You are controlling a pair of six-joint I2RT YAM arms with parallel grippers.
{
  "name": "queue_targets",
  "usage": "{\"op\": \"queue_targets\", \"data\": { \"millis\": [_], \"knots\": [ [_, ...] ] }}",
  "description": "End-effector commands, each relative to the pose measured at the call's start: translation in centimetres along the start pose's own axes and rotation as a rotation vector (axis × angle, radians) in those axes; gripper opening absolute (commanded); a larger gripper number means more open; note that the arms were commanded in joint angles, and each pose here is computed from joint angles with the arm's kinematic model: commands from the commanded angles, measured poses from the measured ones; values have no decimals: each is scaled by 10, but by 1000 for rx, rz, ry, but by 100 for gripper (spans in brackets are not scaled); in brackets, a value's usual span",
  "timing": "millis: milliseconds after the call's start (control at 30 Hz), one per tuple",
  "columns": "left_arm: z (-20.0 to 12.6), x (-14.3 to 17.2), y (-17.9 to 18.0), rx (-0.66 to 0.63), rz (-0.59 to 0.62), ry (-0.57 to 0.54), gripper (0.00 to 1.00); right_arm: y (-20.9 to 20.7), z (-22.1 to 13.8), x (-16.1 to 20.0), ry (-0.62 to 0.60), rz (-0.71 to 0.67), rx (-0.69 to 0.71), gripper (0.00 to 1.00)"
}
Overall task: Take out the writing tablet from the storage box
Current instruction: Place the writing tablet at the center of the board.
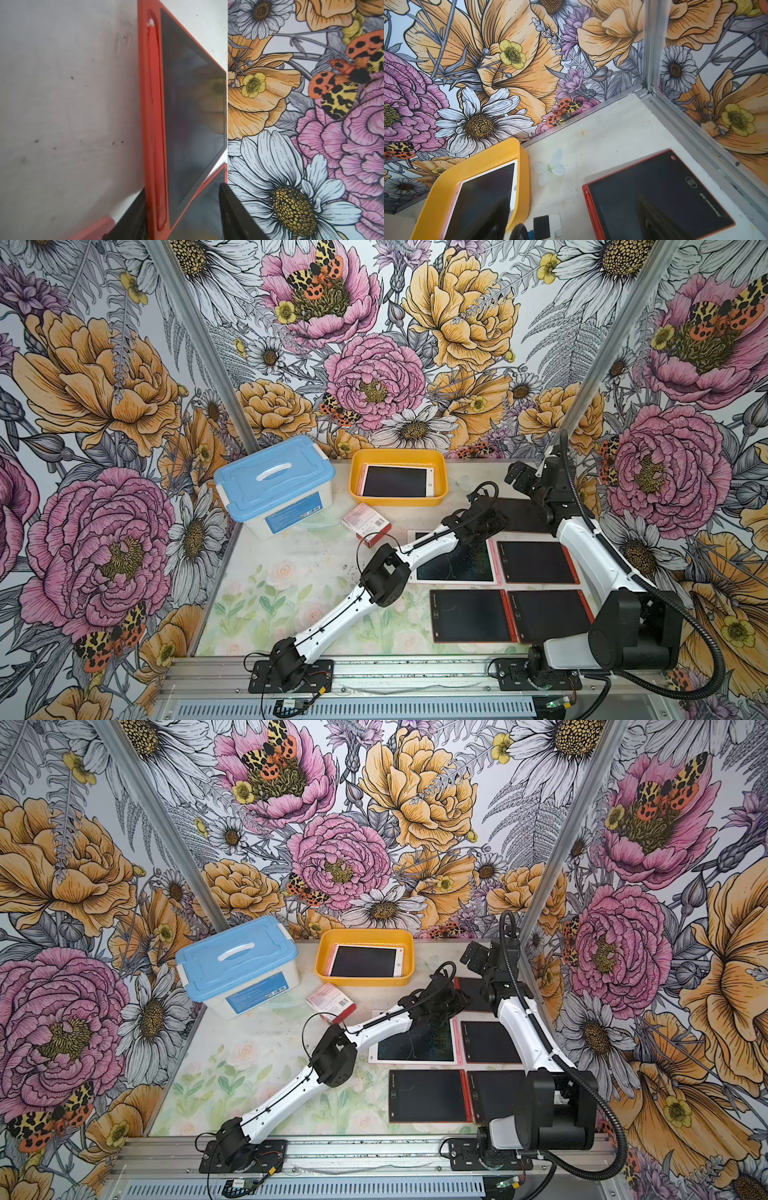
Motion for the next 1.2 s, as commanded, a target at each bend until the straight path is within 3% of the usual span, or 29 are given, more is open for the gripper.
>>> {"op": "queue_targets", "data": {
  "millis": [0, 467, 833, 967, 1167],
  "knots": [
    [-32, -14, -54, 68, 64, -49, 58, -3, 4, 2, 1, 18, -1, 97],
    [-48, -32, -70, 79, 195, -87, 78, -12, 10, 6, 13, 15, 27, 97],
    [-75, -57, -67, 9, 276, -107, 83, -31, 19, 4, 16, -1, 78, 97],
    [-99, -67, -59, -59, 334, -110, 83, -41, 27, 6, 38, -16, 102, 98],
    [-162, -102, -35, -205, 390, -206, 87, -46, 44, 14, 91, 2, 82, 98]
  ]
}}
Point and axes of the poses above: each gripper's point midway between its finger pads, its own z axis out along the fingers, its own y axis along the line the jaws close on, x = y × z, the point moved 1 cm from there along -z, back along the fingers, and after that the axes turned 1 degree about -z, right-handed, at the moved point
